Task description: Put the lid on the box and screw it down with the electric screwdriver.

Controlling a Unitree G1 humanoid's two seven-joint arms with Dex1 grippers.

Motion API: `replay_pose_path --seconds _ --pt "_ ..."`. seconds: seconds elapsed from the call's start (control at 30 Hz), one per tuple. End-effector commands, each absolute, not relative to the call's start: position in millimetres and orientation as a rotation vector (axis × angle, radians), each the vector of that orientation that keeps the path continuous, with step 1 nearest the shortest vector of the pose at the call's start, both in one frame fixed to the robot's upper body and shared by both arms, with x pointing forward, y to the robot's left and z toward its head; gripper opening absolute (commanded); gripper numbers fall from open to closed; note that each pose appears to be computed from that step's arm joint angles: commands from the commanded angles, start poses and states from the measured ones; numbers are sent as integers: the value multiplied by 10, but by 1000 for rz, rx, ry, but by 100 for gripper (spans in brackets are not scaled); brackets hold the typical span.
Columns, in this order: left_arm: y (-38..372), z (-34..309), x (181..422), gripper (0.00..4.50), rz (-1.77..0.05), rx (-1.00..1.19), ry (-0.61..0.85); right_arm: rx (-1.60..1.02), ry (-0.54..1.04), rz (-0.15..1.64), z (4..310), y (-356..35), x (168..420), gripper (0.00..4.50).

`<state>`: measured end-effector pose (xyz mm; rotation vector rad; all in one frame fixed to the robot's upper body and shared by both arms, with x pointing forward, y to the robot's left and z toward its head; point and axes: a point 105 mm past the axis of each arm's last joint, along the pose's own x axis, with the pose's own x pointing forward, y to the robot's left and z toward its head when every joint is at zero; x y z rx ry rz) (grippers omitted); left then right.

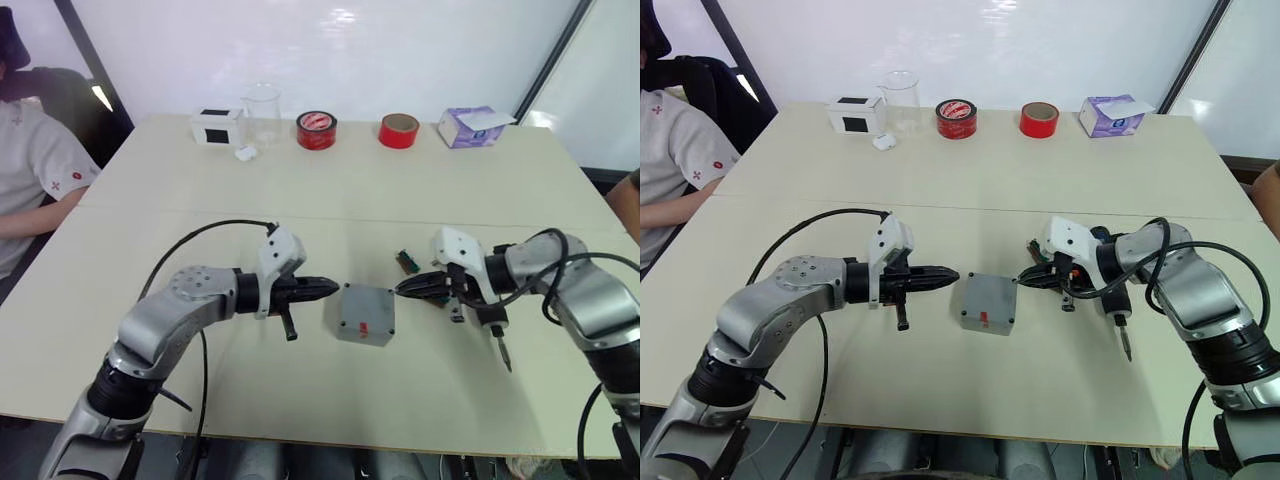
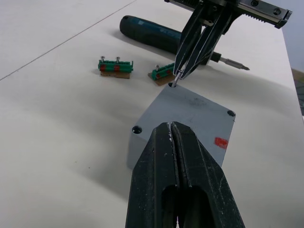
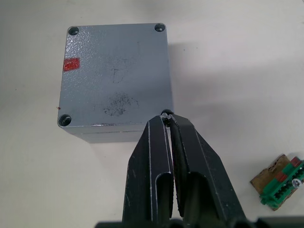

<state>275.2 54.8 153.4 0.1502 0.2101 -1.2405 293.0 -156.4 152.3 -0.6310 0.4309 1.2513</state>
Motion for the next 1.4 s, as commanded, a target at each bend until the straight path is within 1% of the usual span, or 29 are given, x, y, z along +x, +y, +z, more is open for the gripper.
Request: replay_pose_path --seconds 0.03,0.2,0.5,0.57,0.6,0.7,0.73,0.77,0.93,1.03,1.1,1.13,1.2,1.3,1.37,1.4 --pt "519 1619 2715 0 -1248 142 159 -704 442 1253 1574 -1585 2943 3" --pt "501 1605 2709 0 -1241 131 155 -764 469 1250 1567 -1607 2970 3" --pt "481 1576 2690 0 -1226 110 151 -817 466 1280 1677 -1520 2958 3" --pt "479 1574 2691 0 -1223 107 150 -824 463 1282 1689 -1505 2958 59" --pt "481 1575 2694 0 -1221 106 148 -826 460 1285 1700 -1493 2955 95" --pt "484 1573 2705 0 -1217 103 147 -827 445 1288 1742 -1453 2961 218" --pt "484 1572 2706 0 -1216 102 147 -826 441 1288 1756 -1444 2964 268" --pt "483 1571 2707 0 -1216 101 147 -824 436 1287 1775 -1438 2966 296" --pt "477 1569 2709 0 -1215 97 144 -823 420 1277 1849 -1458 2967 296" --pt "506 1628 2739 0 -1197 97 118 -761 359 1197 2000 -1573 3032 296" --pt "538 1758 2781 0 -1175 35 79 -605 309 1115 2176 -1642 3085 296" --pt "559 1852 2794 0 -1171 -7 59 -495 271 1024 2304 -1743 3137 296" --pt "593 1986 2777 0 -1190 -49 40 -282 242 877 2482 -1957 3154 296" --pt "604 2137 2744 0 -1245 -73 32 -43 253 745 2678 -2172 3113 377" --pt "611 2254 2788 0 -1253 -98 9 91 204 630 2858 -2299 3188 447" --pt "610 2320 2835 0 -1245 -112 -11 155 157 526 2941 -2410 3280 447"
